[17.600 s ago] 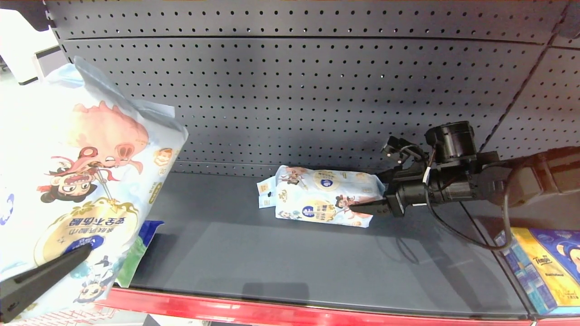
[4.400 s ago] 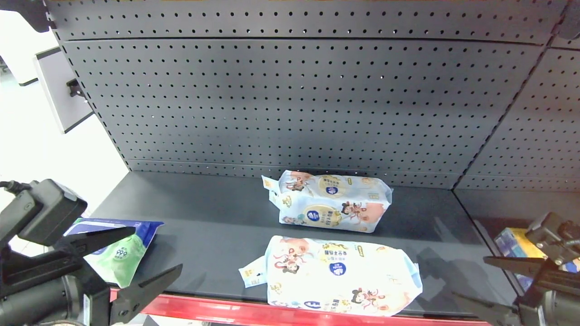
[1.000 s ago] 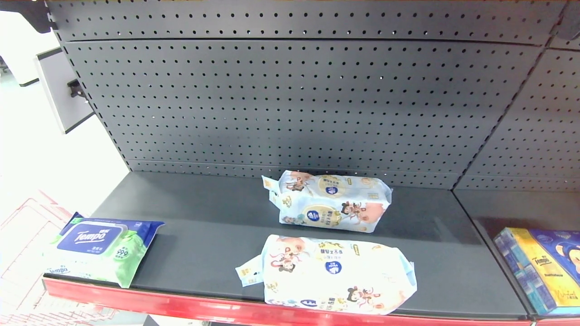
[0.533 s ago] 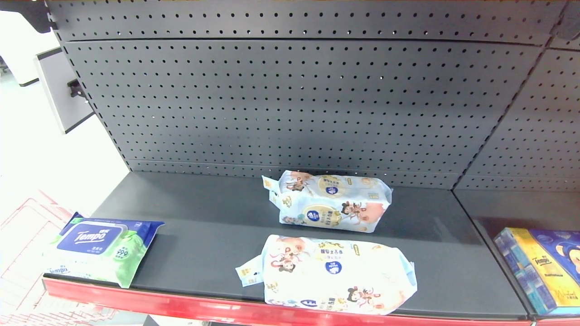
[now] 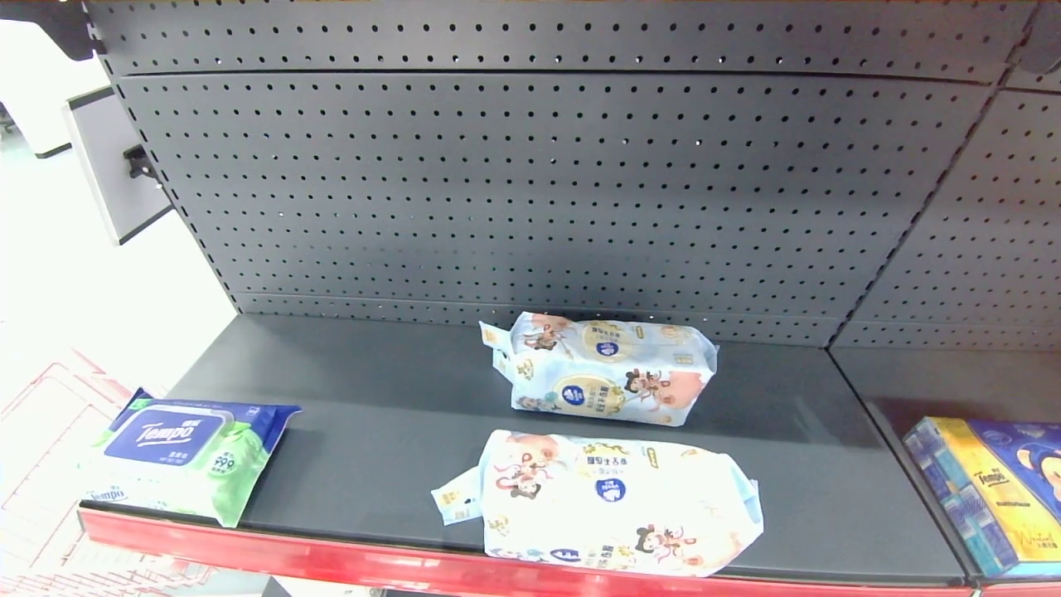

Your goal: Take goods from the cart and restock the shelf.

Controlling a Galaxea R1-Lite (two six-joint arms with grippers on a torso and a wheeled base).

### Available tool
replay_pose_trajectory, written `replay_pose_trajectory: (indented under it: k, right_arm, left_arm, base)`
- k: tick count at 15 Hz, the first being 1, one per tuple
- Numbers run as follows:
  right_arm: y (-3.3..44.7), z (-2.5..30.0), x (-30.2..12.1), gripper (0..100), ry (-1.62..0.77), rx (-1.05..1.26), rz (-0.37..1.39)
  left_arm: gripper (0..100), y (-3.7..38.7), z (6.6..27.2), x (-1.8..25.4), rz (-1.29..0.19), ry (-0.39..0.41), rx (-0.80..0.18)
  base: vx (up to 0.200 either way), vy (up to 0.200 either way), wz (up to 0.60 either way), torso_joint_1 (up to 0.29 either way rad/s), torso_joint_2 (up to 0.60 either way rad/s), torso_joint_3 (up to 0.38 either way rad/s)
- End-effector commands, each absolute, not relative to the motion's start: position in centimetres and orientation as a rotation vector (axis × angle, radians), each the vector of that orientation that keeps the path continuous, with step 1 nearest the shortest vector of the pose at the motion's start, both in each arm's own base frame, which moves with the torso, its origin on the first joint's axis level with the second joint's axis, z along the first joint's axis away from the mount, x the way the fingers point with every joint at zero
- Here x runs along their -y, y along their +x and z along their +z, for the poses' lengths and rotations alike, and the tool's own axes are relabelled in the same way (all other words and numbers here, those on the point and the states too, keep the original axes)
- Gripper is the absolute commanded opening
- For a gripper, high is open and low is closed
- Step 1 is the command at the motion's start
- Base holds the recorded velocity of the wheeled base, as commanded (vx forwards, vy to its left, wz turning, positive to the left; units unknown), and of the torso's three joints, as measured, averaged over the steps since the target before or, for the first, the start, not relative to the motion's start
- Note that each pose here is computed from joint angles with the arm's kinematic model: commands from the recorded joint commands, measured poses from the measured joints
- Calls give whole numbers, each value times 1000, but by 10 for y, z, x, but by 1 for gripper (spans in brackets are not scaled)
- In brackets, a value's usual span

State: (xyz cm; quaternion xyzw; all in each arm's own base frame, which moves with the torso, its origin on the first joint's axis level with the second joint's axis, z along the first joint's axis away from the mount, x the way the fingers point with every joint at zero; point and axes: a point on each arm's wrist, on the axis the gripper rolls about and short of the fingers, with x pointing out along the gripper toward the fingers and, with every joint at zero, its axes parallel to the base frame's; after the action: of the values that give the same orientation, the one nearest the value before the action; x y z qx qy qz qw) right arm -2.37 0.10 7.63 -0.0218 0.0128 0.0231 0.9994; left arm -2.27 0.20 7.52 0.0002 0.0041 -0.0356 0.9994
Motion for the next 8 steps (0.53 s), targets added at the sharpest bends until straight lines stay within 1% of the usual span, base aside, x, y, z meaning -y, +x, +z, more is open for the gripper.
replay_pose_trajectory:
  k: [1, 3, 8]
  right_arm:
    - [-23, 73, -1, 100, -48, -28, 53]
    - [-23, 73, -1, 100, -73, -20, 47]
    - [-23, 75, -1, 100, -70, -6, 37]
  left_arm:
    - [100, -23, 75, -2, -89, 3, -6]
    - [100, -23, 75, -2, -69, -9, -8]
    - [100, -23, 75, -2, -71, -3, -8]
  base:
    - [0, 0, 0, 0, 0, 0]
    - [0, 0, 0, 0, 0, 0]
    - [0, 0, 0, 0, 0, 0]
